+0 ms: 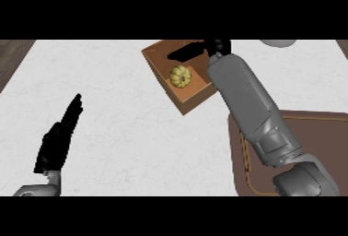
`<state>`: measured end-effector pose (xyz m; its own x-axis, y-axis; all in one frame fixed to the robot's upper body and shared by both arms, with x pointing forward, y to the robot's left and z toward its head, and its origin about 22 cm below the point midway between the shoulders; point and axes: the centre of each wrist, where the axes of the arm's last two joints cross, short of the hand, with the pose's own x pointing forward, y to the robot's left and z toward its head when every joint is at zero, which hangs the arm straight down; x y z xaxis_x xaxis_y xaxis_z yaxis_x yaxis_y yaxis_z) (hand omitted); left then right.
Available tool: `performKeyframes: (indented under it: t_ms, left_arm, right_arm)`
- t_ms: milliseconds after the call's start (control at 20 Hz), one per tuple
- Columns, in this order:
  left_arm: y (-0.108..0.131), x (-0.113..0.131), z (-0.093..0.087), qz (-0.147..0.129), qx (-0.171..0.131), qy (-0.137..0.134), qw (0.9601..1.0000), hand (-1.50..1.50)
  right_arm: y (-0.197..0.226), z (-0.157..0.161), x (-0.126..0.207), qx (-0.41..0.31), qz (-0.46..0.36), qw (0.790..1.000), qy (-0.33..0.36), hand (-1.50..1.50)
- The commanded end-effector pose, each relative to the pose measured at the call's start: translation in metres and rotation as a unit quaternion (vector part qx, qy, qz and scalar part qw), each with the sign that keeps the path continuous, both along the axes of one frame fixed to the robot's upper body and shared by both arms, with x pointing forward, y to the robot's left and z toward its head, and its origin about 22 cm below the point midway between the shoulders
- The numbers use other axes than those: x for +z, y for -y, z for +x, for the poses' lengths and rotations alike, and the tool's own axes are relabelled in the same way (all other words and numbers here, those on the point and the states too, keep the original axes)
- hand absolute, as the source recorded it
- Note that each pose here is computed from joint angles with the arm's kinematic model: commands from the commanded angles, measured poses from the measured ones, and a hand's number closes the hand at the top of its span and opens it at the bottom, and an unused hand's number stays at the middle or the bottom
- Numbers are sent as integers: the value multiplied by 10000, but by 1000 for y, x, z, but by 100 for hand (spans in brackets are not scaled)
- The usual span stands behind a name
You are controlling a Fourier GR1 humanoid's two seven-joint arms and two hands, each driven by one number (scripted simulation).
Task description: Pick the squash from the tray and place it in the cardboard box
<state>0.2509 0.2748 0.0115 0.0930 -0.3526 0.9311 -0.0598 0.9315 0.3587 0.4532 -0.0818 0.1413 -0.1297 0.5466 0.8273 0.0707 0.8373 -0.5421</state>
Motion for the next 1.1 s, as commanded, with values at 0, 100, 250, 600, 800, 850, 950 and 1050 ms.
performKeyframes:
  t_ms: [0,100,250,600,800,850,950,1050]
  left_arm:
    - [1,-9,-12,30,75,-17,10000,0]
    - [-4,-3,-7,51,189,-41,9998,0]
    - [-13,8,1,106,138,-31,9998,0]
    - [-26,-6,-15,91,245,-97,9996,0]
    - [-15,-8,-8,73,278,-65,9996,0]
    - [-1,4,-15,50,255,-61,9996,0]
    - [2,1,-3,-9,198,-9,9998,0]
    - [5,-5,-8,99,168,-38,9998,0]
  right_arm:
    - [18,5,8,-325,1023,9935,368,-150]
    - [53,8,3,-352,1462,9879,386,-150]
    - [87,14,20,-631,1780,9798,660,-150]
    - [192,8,25,-1538,2030,9644,715,-150]
    - [261,-14,13,-1394,2148,9623,919,-150]
    - [272,-17,20,-1409,2082,9643,837,-150]
    - [304,-29,18,-1278,2067,9663,846,-150]
    - [316,-33,12,-1237,1928,9710,689,-150]
